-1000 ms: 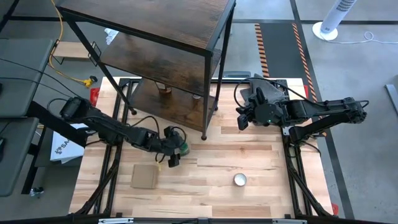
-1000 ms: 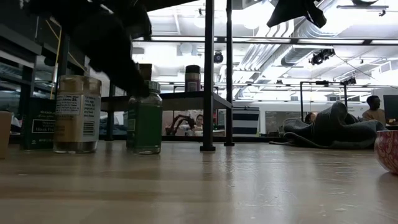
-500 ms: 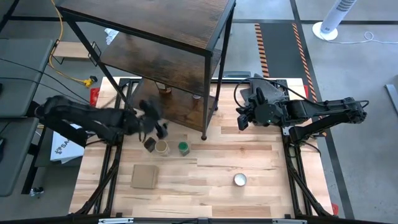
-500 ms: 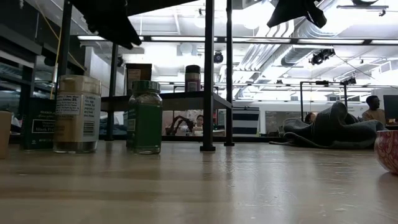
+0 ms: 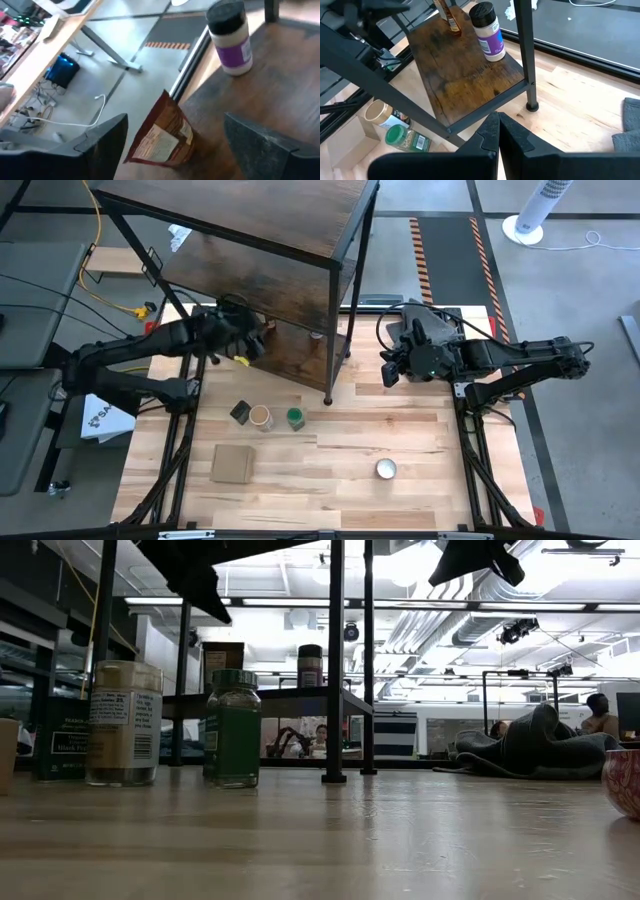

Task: Shelf spices
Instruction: Remove the orange seasoning pack from the shelf

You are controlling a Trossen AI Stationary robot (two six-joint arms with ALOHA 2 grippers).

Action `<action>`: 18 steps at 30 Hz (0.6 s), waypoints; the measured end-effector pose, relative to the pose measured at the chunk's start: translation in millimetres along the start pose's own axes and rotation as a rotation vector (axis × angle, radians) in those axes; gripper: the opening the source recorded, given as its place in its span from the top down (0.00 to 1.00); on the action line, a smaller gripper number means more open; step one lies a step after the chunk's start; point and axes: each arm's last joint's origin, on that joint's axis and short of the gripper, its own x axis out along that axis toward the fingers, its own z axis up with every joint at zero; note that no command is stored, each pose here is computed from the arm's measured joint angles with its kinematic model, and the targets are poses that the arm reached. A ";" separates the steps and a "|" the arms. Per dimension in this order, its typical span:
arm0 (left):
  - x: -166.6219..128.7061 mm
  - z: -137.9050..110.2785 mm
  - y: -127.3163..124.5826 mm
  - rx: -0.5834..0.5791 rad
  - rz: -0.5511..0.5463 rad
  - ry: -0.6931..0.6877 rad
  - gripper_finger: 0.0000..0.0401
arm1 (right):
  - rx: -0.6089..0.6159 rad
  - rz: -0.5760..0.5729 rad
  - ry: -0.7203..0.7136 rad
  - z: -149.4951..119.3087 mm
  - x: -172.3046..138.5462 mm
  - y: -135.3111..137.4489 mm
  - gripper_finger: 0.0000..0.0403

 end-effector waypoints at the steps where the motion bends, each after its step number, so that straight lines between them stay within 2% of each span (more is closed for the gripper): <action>1: 3.0 0.6 2.6 0.020 -0.013 0.003 0.20 | -0.002 0.000 0.000 0.0 0.0 0.0 1.00; 8: 33.7 -5.1 7.7 0.129 -0.038 0.100 0.20 | -0.004 0.000 0.000 0.0 0.0 0.0 1.00; 13: 46.1 -7.0 6.7 0.104 -0.030 0.140 0.20 | 0.001 0.000 0.000 0.0 0.0 0.0 1.00; 18: 43.3 -3.9 0.3 0.076 -0.050 0.116 0.20 | 0.002 0.000 0.000 0.0 0.0 0.0 1.00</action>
